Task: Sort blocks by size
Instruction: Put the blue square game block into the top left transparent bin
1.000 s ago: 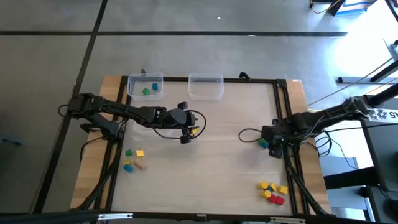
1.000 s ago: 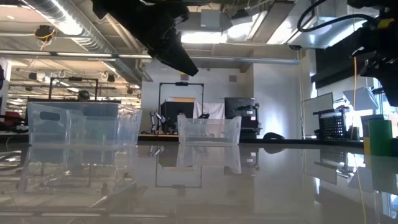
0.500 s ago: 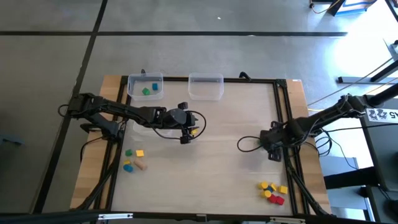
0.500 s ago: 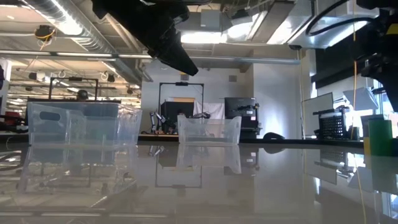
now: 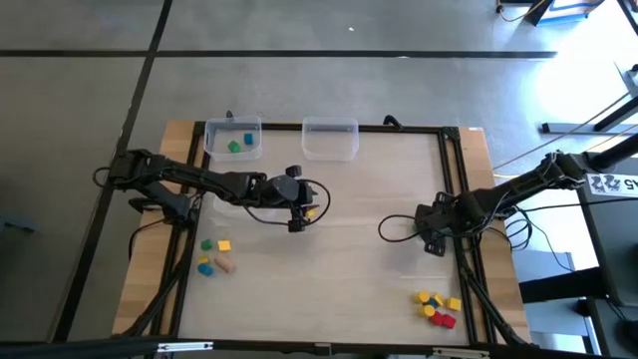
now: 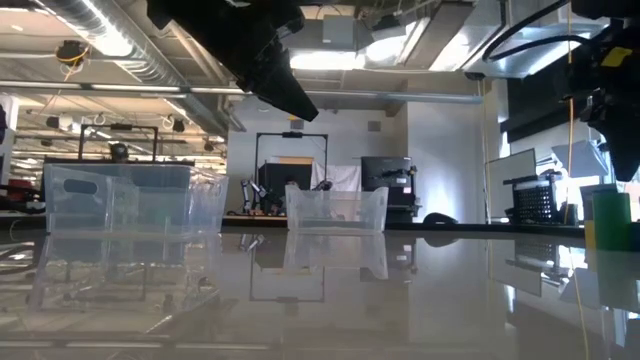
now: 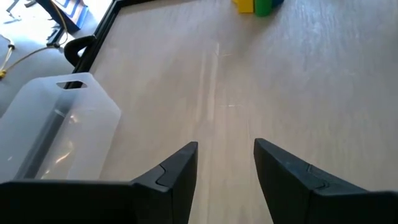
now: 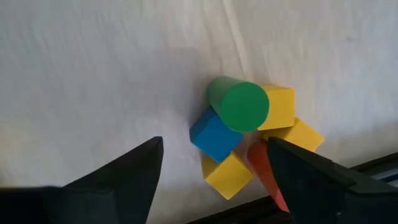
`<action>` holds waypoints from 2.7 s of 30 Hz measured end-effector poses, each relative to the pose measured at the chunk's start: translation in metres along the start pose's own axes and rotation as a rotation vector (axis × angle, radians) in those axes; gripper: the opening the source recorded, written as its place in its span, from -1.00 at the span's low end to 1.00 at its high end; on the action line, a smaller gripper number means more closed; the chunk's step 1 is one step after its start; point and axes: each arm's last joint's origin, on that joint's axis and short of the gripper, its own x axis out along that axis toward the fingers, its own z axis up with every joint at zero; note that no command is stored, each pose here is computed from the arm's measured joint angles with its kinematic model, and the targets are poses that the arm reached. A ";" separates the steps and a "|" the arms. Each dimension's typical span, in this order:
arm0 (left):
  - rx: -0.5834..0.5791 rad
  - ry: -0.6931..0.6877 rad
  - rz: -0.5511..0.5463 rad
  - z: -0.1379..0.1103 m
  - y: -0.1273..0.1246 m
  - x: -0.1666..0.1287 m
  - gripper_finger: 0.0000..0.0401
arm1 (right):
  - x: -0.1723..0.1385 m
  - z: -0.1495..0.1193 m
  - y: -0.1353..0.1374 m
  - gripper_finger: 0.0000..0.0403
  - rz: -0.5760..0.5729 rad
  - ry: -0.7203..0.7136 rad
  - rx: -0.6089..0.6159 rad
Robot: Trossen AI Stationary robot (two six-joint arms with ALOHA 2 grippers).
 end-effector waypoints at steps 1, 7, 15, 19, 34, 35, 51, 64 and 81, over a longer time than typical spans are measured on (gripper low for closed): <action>0.000 0.000 0.000 0.000 0.000 0.000 -0.23 | 0.000 0.000 0.000 0.45 0.001 0.000 0.005; -0.001 0.004 0.000 0.000 0.000 0.000 -0.23 | 0.002 0.001 0.001 0.45 0.009 -0.006 0.066; 0.001 0.005 0.000 -0.001 0.000 0.000 -0.23 | 0.020 -0.003 0.002 0.45 0.051 0.026 0.098; 0.002 0.005 0.000 -0.001 0.000 0.000 -0.23 | 0.020 -0.003 0.002 0.45 0.032 0.007 0.121; 0.004 0.005 0.000 -0.001 0.000 0.000 -0.23 | 0.055 0.008 0.015 0.45 -0.167 0.177 0.109; 0.005 0.005 0.000 -0.001 0.000 0.000 -0.23 | 0.057 0.008 0.015 0.45 -0.178 0.186 0.107; 0.001 0.005 0.000 -0.001 0.000 0.000 -0.23 | 0.069 0.015 0.025 0.45 -0.078 0.159 0.031; -0.003 0.028 -0.003 -0.003 0.000 0.000 -0.23 | 0.069 0.017 0.032 0.45 0.080 0.213 -0.004; -0.001 0.047 -0.005 -0.005 -0.001 0.000 -0.23 | 0.071 0.015 0.029 0.45 0.040 0.203 -0.027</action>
